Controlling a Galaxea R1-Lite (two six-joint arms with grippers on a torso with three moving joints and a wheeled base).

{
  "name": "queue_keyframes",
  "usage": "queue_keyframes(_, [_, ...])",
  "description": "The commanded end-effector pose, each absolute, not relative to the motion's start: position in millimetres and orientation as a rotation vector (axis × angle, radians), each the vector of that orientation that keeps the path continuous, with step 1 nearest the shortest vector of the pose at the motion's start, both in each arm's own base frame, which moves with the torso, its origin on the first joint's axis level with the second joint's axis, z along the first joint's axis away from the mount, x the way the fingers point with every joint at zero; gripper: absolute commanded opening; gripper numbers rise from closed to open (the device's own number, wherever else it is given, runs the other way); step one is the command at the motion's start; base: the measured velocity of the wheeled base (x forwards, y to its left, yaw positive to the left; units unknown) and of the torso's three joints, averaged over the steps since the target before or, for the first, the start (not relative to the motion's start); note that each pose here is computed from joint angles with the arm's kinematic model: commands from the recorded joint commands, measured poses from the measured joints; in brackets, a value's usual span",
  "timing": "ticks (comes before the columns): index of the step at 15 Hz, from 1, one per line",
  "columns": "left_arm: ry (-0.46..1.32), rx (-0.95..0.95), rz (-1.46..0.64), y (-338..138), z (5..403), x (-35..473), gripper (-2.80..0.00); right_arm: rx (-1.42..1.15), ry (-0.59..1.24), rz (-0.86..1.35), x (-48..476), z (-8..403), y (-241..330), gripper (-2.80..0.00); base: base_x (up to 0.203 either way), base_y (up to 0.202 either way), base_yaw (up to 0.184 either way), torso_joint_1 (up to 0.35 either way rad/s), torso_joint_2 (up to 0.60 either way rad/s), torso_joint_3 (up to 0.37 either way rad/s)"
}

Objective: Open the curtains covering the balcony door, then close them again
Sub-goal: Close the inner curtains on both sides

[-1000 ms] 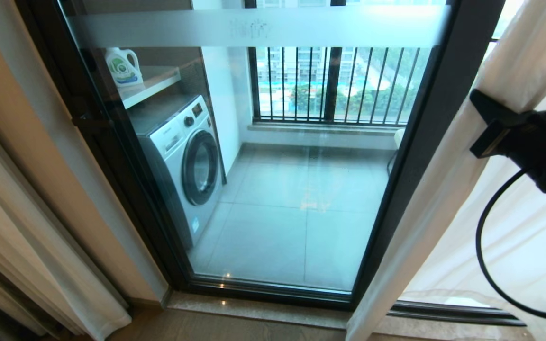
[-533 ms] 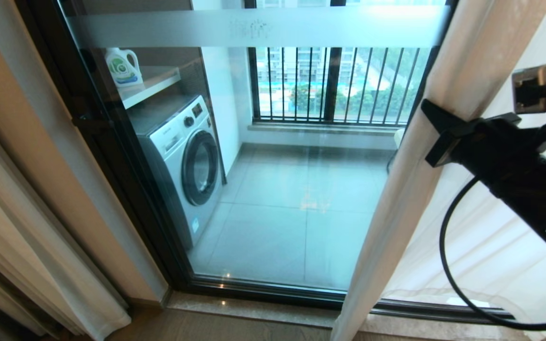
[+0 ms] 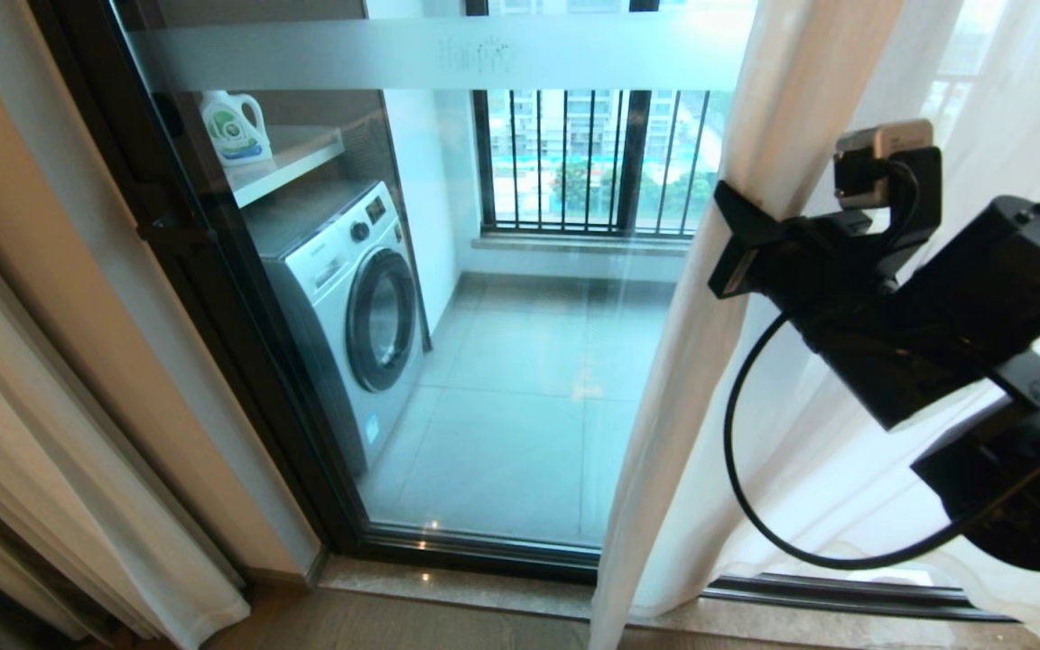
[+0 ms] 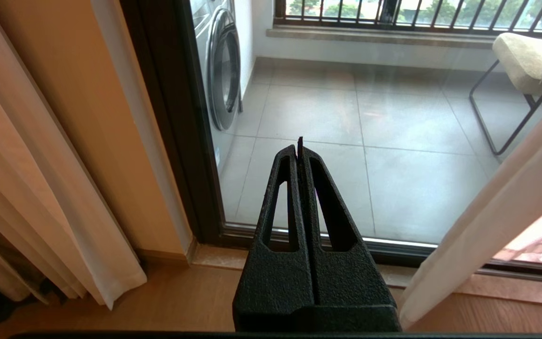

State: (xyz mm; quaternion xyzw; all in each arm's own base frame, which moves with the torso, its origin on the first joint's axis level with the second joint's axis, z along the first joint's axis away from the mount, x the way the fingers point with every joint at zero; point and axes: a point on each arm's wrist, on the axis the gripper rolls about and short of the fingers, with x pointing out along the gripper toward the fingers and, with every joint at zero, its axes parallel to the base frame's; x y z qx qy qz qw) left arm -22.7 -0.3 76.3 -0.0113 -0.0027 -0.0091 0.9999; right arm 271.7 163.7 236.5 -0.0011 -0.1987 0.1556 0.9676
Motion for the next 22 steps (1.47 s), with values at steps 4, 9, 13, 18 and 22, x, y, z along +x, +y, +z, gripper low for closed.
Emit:
queue_keyframes(4, [-0.006,-0.023,-0.017,0,76,-23,-2.80,0.012,-0.422,0.265,291,224,169,-2.80,0.000,0.000,0.000,0.000,0.00,0.000])
queue_keyframes(9, [-0.006,-0.023,-0.018,0,76,-23,-2.80,0.024,-0.441,0.140,315,226,157,-2.80,0.000,0.000,0.000,0.000,0.00,0.000])
queue_keyframes(13, [-0.006,-0.023,-0.017,0,76,-23,-2.80,0.032,-0.484,0.122,330,224,161,-2.80,0.000,0.000,0.000,0.000,0.00,0.000])
queue_keyframes(18, [-0.006,-0.023,-0.017,0,76,-23,-2.80,0.027,-0.486,0.101,343,220,159,-2.80,0.000,0.000,0.000,0.000,0.00,0.000])
queue_keyframes(22, [-0.006,-0.023,-0.018,0,76,-23,-2.80,0.020,-0.471,0.099,347,215,160,-2.80,0.000,0.000,0.000,0.000,0.00,0.000])
